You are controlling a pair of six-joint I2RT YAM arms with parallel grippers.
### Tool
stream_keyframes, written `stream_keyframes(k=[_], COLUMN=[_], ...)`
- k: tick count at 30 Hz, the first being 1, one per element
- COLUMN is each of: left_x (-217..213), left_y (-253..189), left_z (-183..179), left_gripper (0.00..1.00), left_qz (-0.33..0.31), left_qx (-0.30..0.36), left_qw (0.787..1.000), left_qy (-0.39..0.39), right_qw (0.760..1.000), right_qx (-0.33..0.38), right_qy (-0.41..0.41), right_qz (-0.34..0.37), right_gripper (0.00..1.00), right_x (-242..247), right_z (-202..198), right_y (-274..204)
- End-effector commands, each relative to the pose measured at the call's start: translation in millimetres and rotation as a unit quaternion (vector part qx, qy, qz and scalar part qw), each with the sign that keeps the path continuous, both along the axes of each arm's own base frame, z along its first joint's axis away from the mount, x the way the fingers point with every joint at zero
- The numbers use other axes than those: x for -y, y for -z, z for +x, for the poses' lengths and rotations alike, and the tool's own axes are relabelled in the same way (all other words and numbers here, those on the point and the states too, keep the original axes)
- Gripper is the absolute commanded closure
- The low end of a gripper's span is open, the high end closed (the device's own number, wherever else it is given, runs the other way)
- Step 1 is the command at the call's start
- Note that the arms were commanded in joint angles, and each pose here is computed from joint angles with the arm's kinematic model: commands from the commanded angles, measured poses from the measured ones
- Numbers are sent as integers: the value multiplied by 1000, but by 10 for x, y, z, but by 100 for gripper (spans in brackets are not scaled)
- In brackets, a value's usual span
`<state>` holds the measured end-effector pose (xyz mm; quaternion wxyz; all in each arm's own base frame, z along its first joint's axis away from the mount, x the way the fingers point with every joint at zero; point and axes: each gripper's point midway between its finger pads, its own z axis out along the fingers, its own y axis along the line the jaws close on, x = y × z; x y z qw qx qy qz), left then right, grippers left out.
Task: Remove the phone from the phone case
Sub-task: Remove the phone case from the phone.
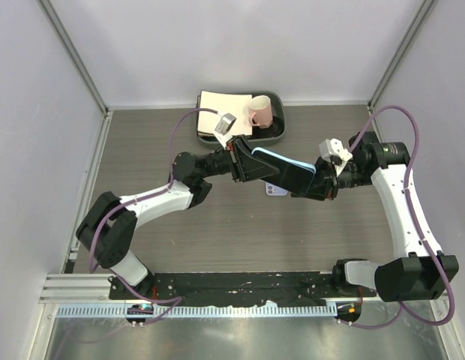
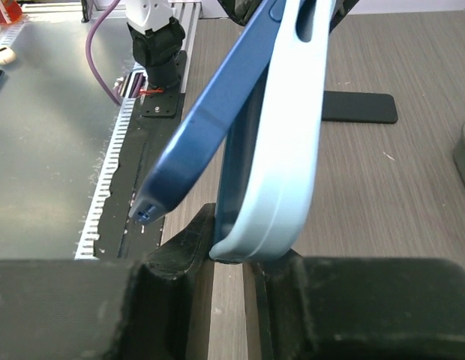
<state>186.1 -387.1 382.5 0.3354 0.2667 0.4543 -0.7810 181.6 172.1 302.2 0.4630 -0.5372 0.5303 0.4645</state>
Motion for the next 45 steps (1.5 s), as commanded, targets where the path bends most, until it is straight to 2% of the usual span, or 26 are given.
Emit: stream_keyframes(k=[1, 9, 25, 32, 37, 42, 45], left_x=[-197, -139, -175, -170, -162, -231, -254], left_y=[134, 475, 577, 634, 674, 696, 689], left_z=[-716, -447, -507, -471, -234, 144, 162], left_gripper=[100, 100, 100, 100, 100, 100, 100], left_qz=[23, 62, 82, 87, 100, 104, 103], left_qx=[104, 95, 95, 90, 56, 17, 17], left_qw=[987, 991, 988, 989, 993, 994, 994], left_qy=[119, 73, 90, 79, 37, -37, -35], right_qw=[993, 998, 998, 998, 998, 998, 998], right_qx=[102, 16, -21, -13, -1, -3, -3], right_qy=[-5, 2, 25, 25, 25, 25, 25], right_qz=[55, 55, 55, 55, 54, 53, 53], right_gripper=[98, 91, 82, 80, 75, 68, 66], right_x=[-45, -48, 33, 39, 38, 37, 37], right_z=[242, 187, 279, 253, 196, 138, 138], right_y=[-397, -399, -460, -524, -456, -319, -314])
